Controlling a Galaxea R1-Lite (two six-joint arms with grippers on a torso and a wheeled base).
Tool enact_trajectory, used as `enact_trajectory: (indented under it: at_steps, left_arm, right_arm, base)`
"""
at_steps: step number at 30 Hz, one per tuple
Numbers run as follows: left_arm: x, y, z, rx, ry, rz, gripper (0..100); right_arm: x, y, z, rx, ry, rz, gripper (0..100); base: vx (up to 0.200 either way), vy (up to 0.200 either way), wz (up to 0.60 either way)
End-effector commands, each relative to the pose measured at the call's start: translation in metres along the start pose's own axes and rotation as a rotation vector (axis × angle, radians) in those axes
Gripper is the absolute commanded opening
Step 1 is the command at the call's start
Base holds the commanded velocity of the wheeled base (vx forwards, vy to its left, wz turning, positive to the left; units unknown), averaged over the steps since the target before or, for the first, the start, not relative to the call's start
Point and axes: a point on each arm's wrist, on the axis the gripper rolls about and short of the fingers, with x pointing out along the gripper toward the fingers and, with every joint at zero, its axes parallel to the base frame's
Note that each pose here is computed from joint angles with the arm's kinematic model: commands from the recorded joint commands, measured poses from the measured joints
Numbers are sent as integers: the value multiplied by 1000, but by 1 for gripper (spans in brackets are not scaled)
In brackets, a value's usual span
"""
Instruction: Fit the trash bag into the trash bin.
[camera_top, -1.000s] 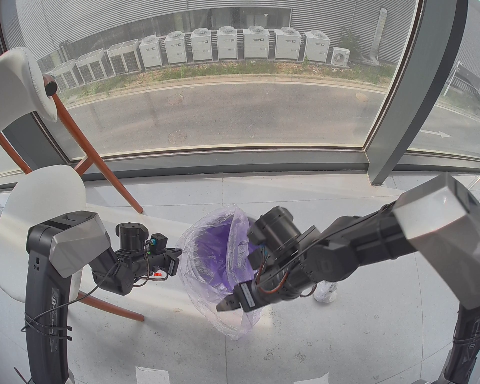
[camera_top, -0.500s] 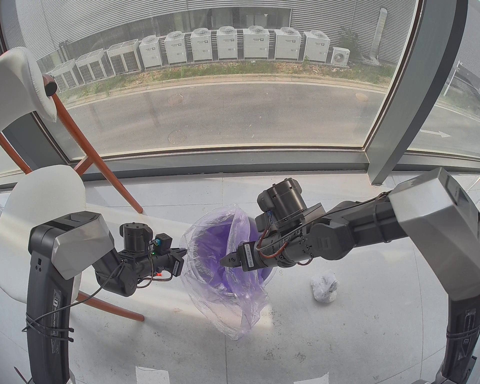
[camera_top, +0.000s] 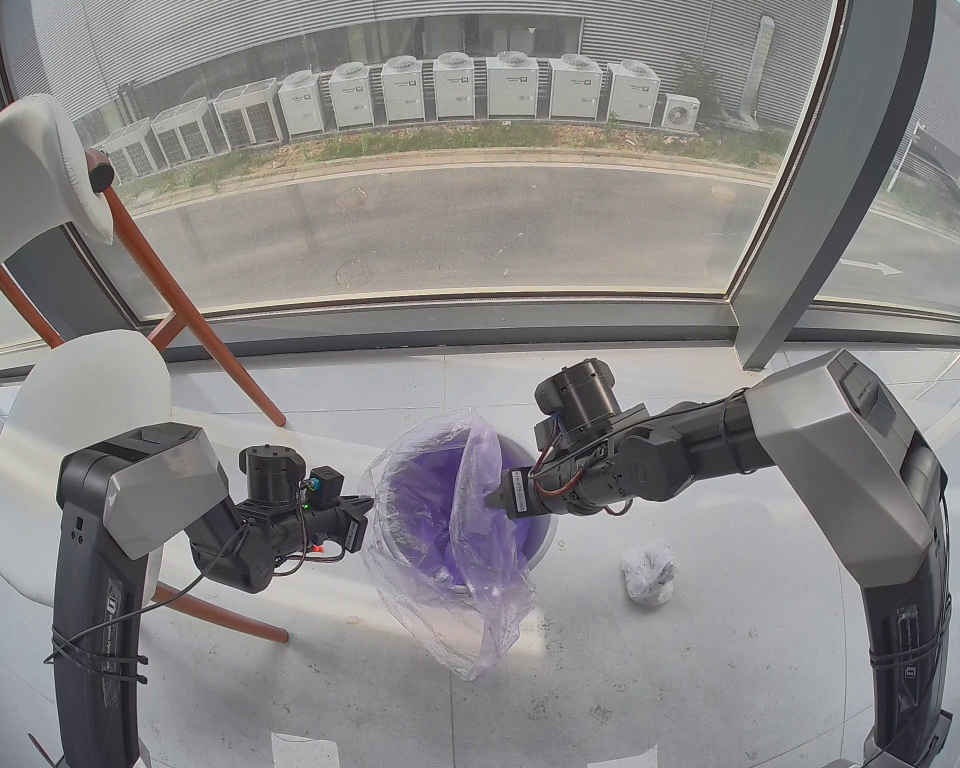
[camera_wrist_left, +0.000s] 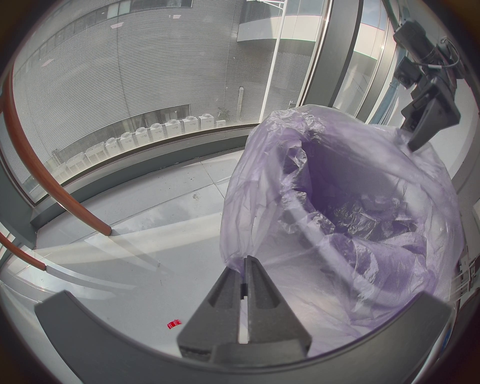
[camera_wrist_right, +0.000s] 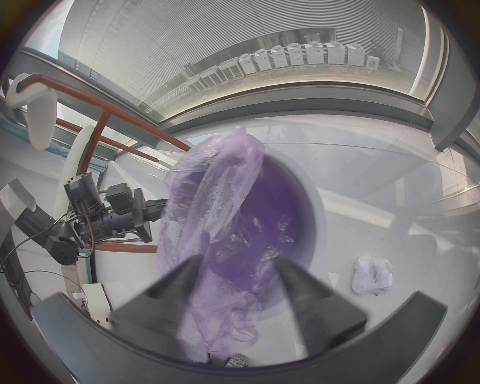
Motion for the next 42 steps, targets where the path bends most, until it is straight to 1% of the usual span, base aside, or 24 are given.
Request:
enact_trajectory:
  at_steps: [1,5,7,9,10,11,15,19,25,28,32,33,37,38,40,41,42]
  left_arm:
    - [1,1,1,-18,0,19,0]
    - [5,0,-6,-34,11,36,0]
    - [5,0,-6,-32,6,37,0]
    - [6,-3,-5,-30,3,31,0]
    - [6,-3,-5,-30,3,31,0]
    - [7,-4,-5,-28,2,27,0]
    - [9,-10,-2,-20,-5,16,0]
    - [13,-15,1,-12,-12,5,0]
    - [13,-16,2,-10,-15,4,0]
    - [14,-16,0,-11,-11,3,0]
    - [14,-16,-1,-12,-9,4,0]
    - [14,-16,-1,-12,-9,4,0]
    - [14,-16,-1,-12,-9,4,0]
    - [14,-16,-1,-13,-12,5,0]
    - [13,-16,2,-20,-32,9,0]
    - [12,-16,3,-24,-42,13,0]
    - [12,-16,3,-25,-43,13,0]
  right_arm:
    - [-5,-31,1,48,8,-49,0]
    - [-12,-61,5,92,0,-78,0]
    - [-13,-64,6,95,-13,-77,0]
    - [-13,-70,11,96,-59,-68,0]
    - [-14,-70,11,97,-61,-69,0]
    - [-14,-79,13,103,-77,-78,0]
    - [-13,-97,14,121,-83,-103,0]
    - [-4,-112,8,143,-66,-121,0]
    - [19,-130,1,148,-120,-124,0]
    - [25,-132,0,145,-136,-120,0]
    - [28,-133,-2,133,-133,-122,0]
    - [28,-135,-2,135,-133,-124,100]
    - [19,-144,1,153,-147,-137,100]
    - [0,-141,15,155,-197,-131,100]
    - [-27,-136,33,154,-262,-111,100]
    - [-39,-136,39,153,-284,-95,100]
    - [-40,-136,40,153,-287,-93,100]
  base:
    - [0,0,0]
    - [0,0,0]
    - [0,0,0]
    - [0,0,0]
    - [0,0,0]
    - [0,0,0]
    - [0,0,0]
    - [0,0,0]
    - [0,0,0]
    - [0,0,0]
    - [0,0,0]
    - [0,0,0]
    - [0,0,0]
    - [0,0,0]
    - [0,0,0]
    - [0,0,0]
    - [0,0,0]
